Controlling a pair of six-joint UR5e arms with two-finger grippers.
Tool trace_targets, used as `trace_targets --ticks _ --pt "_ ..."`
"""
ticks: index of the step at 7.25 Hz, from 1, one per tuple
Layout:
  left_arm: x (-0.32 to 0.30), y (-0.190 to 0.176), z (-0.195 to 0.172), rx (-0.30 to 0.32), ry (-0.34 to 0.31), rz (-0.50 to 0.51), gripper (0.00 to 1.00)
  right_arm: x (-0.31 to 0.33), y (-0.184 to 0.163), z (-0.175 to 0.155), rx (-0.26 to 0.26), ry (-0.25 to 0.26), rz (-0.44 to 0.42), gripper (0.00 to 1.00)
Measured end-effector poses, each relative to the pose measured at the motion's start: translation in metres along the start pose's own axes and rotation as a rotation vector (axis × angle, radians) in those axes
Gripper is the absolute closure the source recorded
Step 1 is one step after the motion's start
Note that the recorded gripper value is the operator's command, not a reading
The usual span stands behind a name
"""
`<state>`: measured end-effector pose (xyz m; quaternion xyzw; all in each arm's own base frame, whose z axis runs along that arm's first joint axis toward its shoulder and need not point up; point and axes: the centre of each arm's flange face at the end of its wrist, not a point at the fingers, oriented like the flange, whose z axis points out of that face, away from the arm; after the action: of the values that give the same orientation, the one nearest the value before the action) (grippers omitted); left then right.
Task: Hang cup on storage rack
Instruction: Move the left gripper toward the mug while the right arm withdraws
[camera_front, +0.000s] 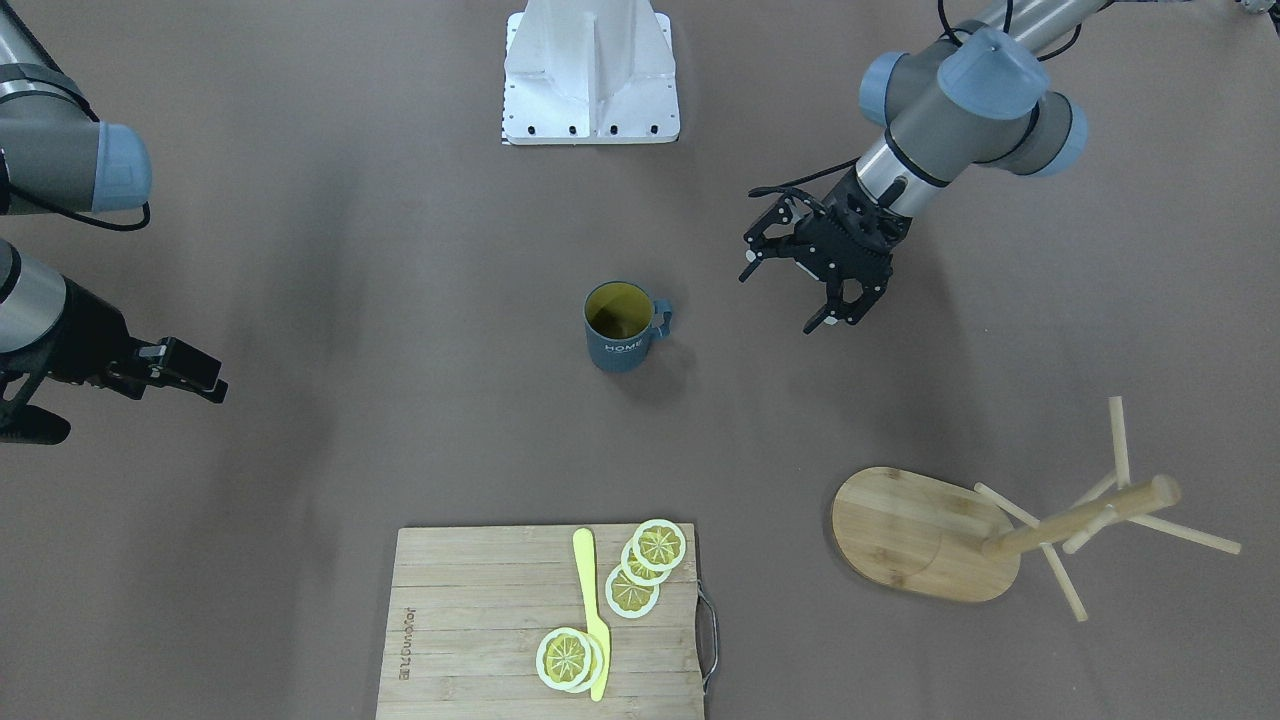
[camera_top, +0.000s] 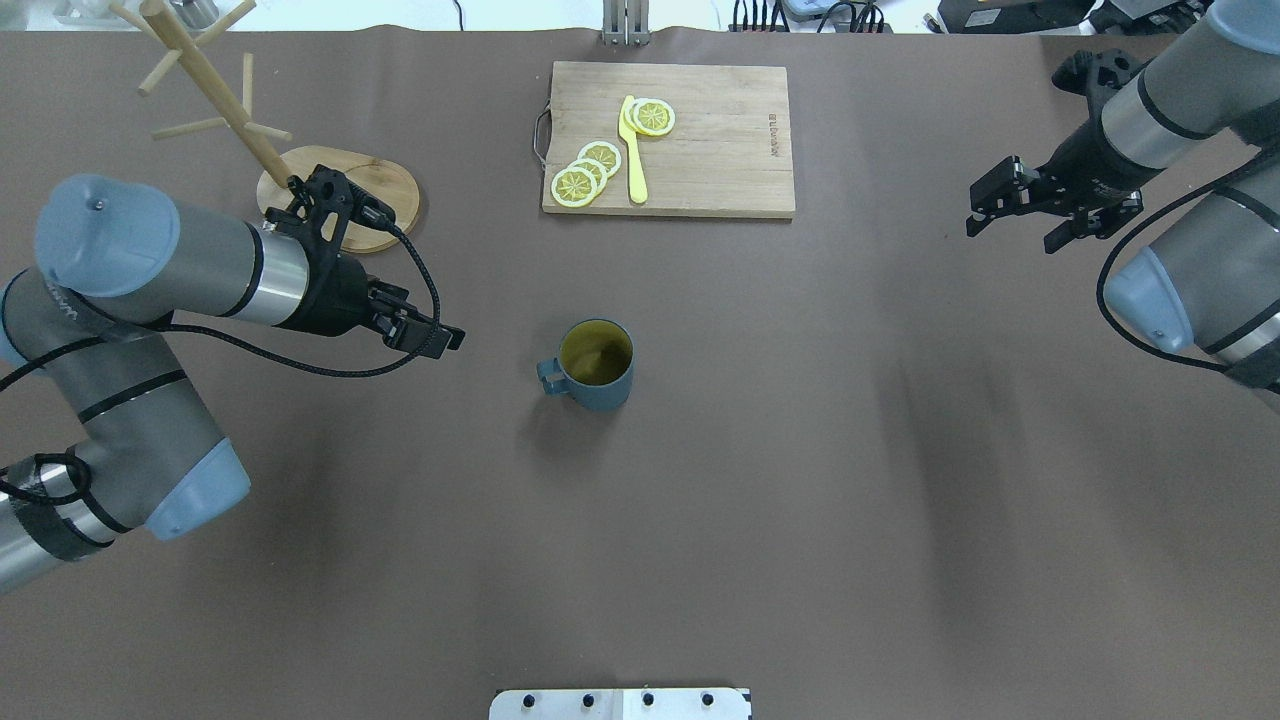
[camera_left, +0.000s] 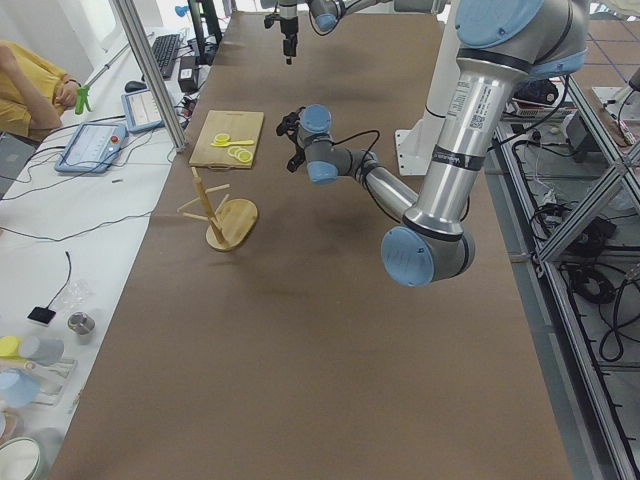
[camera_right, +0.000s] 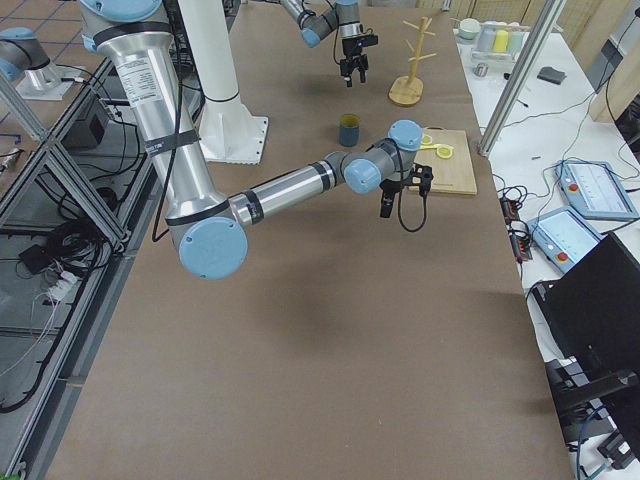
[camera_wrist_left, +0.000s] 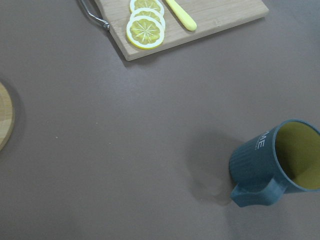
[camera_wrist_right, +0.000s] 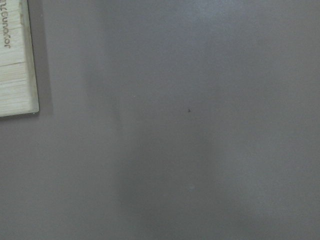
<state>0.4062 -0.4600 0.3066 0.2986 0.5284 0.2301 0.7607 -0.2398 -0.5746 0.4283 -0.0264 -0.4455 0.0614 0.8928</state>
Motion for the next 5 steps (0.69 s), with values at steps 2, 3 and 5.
trace_targets --ticks 2,3,5 --pt "-0.016 0.010 0.023 0.116 0.078 0.195 0.02 0.027 -0.010 0.000 -0.004 0.015 -0.026 0.00" --pt "-0.030 0.020 0.034 0.195 0.127 0.256 0.02 0.035 -0.013 0.001 -0.006 0.019 -0.034 0.00" --pt "-0.036 0.031 0.050 0.268 0.183 0.306 0.02 0.040 -0.015 0.001 -0.007 0.020 -0.038 0.00"
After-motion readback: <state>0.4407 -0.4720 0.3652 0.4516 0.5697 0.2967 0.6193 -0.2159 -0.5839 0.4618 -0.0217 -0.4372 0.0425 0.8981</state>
